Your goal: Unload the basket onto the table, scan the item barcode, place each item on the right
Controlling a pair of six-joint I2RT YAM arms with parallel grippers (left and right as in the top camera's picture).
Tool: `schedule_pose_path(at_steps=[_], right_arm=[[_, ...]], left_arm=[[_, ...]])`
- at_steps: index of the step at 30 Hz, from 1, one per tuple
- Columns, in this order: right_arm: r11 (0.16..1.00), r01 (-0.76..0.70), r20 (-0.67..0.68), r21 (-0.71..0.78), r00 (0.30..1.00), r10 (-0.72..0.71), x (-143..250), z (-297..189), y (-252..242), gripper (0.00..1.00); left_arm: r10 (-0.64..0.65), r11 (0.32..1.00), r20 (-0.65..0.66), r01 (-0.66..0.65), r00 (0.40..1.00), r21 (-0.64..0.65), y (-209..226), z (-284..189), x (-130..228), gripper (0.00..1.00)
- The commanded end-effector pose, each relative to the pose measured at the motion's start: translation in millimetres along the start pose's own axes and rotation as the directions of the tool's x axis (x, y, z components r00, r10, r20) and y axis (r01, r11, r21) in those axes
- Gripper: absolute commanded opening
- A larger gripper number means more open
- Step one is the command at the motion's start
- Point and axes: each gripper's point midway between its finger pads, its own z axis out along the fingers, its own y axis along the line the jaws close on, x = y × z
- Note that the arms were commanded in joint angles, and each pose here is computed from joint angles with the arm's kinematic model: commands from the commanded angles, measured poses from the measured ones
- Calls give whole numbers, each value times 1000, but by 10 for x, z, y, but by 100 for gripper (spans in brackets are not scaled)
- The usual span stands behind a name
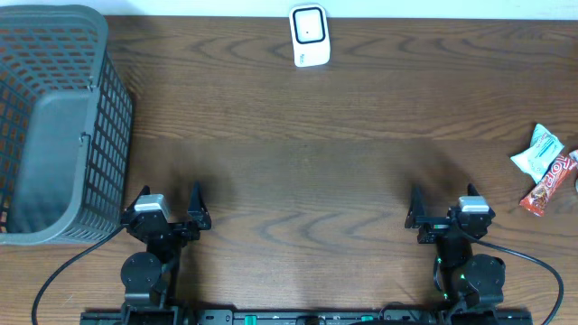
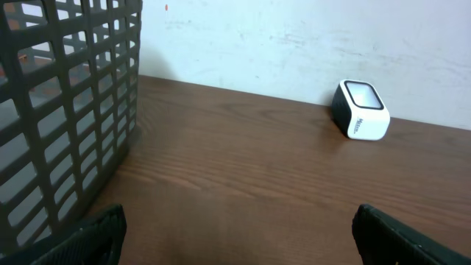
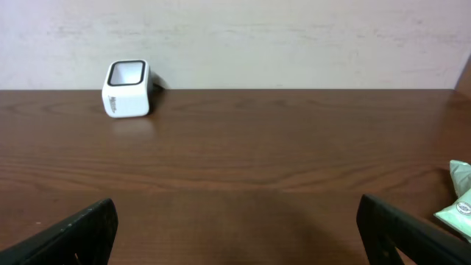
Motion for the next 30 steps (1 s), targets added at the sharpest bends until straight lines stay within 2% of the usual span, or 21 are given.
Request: schedule_pose_path(at_steps=[1,18,30], right_arm=[[1000,17,-3,-15,1000,-17,34,6,31,99],[1000,17,-3,-15,1000,-17,34,6,30,99],[1000,17,-3,-15,1000,-17,34,6,31,99]], left_arm=[[12,1000,-35,-12,999,-15,40,22,162,98],[13,1000,-35,-13,999,-11,34,22,162,98],[80,997,-36,-80,996,-8,33,22,163,98]])
